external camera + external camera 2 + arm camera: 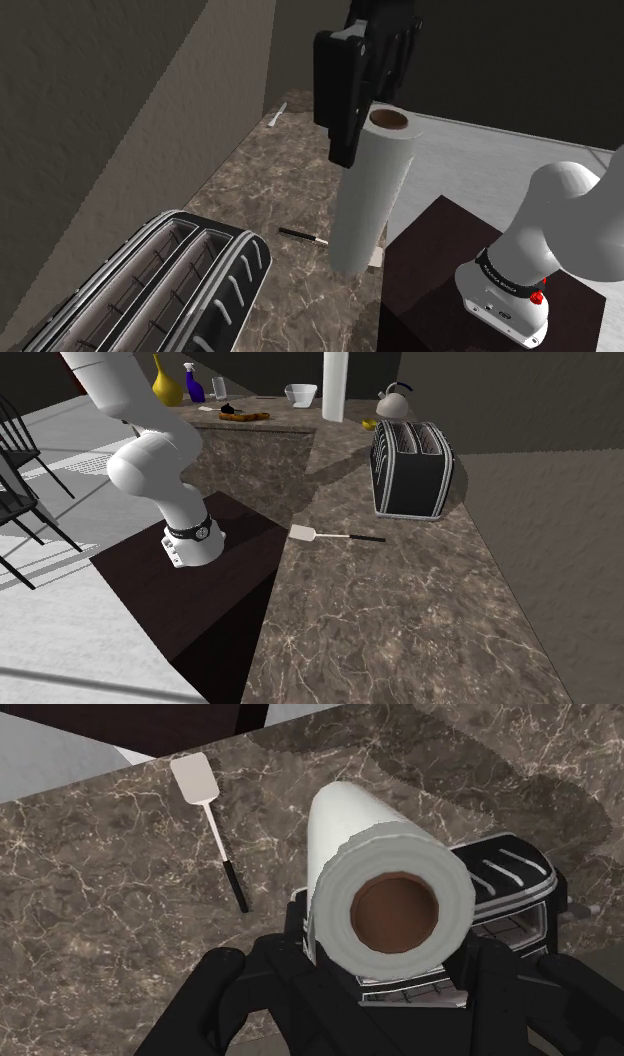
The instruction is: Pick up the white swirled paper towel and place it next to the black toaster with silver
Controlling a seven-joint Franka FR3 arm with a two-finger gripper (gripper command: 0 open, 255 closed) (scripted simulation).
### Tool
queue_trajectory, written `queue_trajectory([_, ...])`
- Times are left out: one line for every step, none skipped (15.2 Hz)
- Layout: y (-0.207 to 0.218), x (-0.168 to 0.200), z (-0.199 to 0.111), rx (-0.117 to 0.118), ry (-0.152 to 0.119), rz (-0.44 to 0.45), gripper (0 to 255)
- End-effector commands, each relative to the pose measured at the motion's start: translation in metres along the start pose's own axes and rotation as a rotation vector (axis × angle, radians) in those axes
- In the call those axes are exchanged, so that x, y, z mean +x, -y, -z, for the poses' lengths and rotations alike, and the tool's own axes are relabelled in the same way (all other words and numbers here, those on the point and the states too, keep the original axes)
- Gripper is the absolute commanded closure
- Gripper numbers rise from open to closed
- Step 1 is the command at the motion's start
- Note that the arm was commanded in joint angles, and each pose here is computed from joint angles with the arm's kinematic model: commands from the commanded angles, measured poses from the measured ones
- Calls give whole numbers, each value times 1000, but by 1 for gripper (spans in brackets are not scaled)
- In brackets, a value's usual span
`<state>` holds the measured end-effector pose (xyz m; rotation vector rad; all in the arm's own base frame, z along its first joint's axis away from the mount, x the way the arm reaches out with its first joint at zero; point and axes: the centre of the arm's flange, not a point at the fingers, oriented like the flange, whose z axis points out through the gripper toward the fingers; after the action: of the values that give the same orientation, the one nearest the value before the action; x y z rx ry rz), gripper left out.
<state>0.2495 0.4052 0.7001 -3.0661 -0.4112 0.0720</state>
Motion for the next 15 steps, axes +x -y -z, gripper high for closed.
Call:
queue_trajectory([23, -14, -1, 0, 0, -2, 255])
queue_trajectory([35, -20, -1, 0, 0, -2, 255])
queue_trajectory([46, -27, -2, 0, 0, -2, 255])
queue_trajectory([58, -33, -3, 0, 0, -2, 255])
queue_trajectory([69, -40, -4, 0, 0, -2, 255])
queue_trajectory([81, -46, -5, 0, 0, -2, 255])
queue_trajectory([92, -52, -6, 0, 0, -2, 255])
queue_trajectory([104, -59, -7, 0, 0, -2, 255])
queue_trajectory([115, -65, -7, 0, 0, -2, 255])
queue_trajectory([127, -71, -8, 0, 0, -2, 255])
queue_trajectory([138, -78, -9, 0, 0, -2, 255])
queue_trajectory([150, -84, -10, 0, 0, -2, 255])
queue_trajectory([170, -95, -11, 0, 0, -2, 255])
queue_trajectory([170, -95, -17, 0, 0, -2, 255])
queue_trajectory([169, -95, -22, 0, 0, -2, 255])
